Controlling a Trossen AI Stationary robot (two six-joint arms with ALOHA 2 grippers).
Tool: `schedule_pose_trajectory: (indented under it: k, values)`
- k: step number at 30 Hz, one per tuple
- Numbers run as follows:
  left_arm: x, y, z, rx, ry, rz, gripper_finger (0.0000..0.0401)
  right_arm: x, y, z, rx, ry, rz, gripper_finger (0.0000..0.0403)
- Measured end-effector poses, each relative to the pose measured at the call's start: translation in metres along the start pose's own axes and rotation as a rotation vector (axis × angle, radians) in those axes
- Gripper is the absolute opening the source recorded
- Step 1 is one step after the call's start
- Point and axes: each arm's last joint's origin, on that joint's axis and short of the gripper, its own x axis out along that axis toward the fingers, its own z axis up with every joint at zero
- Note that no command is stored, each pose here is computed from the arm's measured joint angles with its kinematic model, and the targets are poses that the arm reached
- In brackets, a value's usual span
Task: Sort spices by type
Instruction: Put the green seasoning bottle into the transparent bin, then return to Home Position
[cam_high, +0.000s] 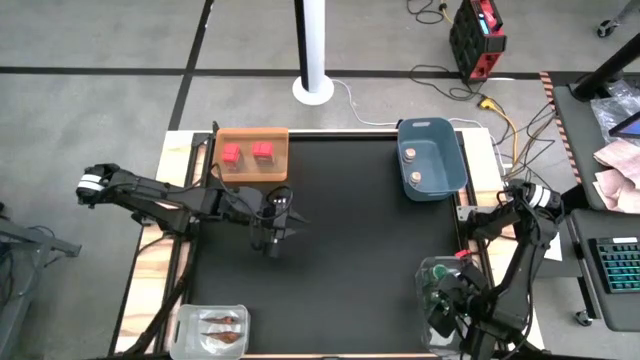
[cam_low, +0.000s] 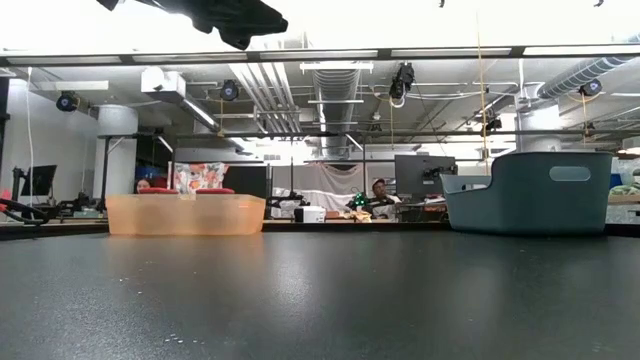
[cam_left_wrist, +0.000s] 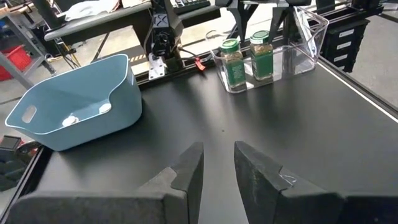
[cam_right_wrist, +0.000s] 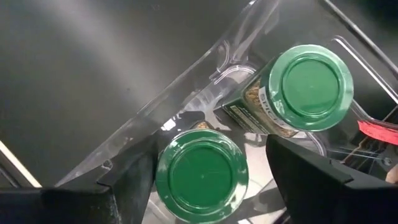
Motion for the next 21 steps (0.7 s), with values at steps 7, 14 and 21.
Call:
schedule_pose_trajectory:
  k: [7,14,21]
  values:
    - [0.0,0.0,0.0,0.0,0.0,0.0,0.0075,-0.014,-0.009,0.008,0.046,0.027,0.052,0.0298]
    - [0.0,0.0,0.0,-0.034,0.0,0.0,0.0075,-0.041,-0.017,0.027,0.067,-0.131,0.215,0.0293]
    - [0.0,0.0,0.0,-0.107,-0.001,0.001,0.0075,-0.071,-0.018,0.056,-0.061,-0.566,0.363,0.0273]
